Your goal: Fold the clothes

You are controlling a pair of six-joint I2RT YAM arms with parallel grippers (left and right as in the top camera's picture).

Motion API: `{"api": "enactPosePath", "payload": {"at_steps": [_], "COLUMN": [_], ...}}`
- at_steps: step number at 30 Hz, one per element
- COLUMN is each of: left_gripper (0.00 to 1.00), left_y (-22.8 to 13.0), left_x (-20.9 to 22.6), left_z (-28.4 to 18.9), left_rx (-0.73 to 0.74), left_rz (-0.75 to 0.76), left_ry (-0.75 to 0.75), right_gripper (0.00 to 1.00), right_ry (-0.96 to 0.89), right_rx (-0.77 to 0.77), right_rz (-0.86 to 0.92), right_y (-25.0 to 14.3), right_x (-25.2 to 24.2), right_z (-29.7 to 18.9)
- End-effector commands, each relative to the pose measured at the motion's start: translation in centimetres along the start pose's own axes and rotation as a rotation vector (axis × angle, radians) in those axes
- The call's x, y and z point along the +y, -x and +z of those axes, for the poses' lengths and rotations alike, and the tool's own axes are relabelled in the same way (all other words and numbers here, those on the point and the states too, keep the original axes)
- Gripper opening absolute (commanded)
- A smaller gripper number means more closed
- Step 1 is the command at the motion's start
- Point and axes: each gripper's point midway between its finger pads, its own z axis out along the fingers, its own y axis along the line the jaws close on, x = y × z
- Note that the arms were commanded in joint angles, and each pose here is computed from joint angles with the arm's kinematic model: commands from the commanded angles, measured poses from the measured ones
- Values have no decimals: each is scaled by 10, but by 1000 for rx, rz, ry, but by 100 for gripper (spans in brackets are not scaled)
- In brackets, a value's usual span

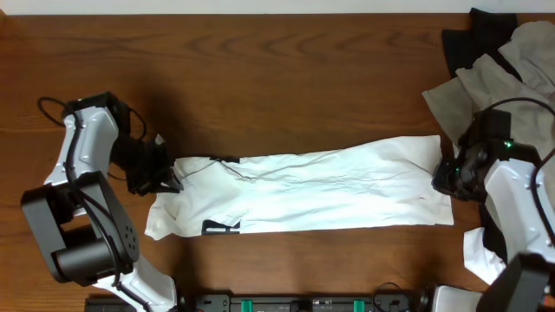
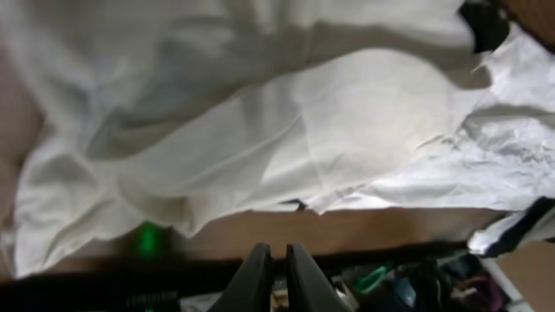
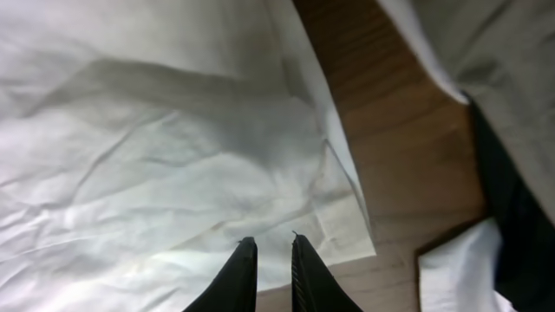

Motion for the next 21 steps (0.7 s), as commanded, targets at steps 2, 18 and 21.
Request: {"api": "enactPosePath", "payload": {"at_steps": [2,18,21], "left_gripper": [10,9,9], "left_y": [3,5,5], "left_x": [-18,-30,-30], "left_z": [5,12,12], "left_rx": [-34,-50,-48], "left_rz": [74,137,136], "left_ry": [3,25,25], "right_gripper": [12,34,50], "right_ry": [-2,-10,-23], "right_rx": [85,61,18], "right_rz": [-10,66,130], "right_y": [-5,-3,5], "right_x": [1,-3,-13], "right_z": [20,10,6]}}
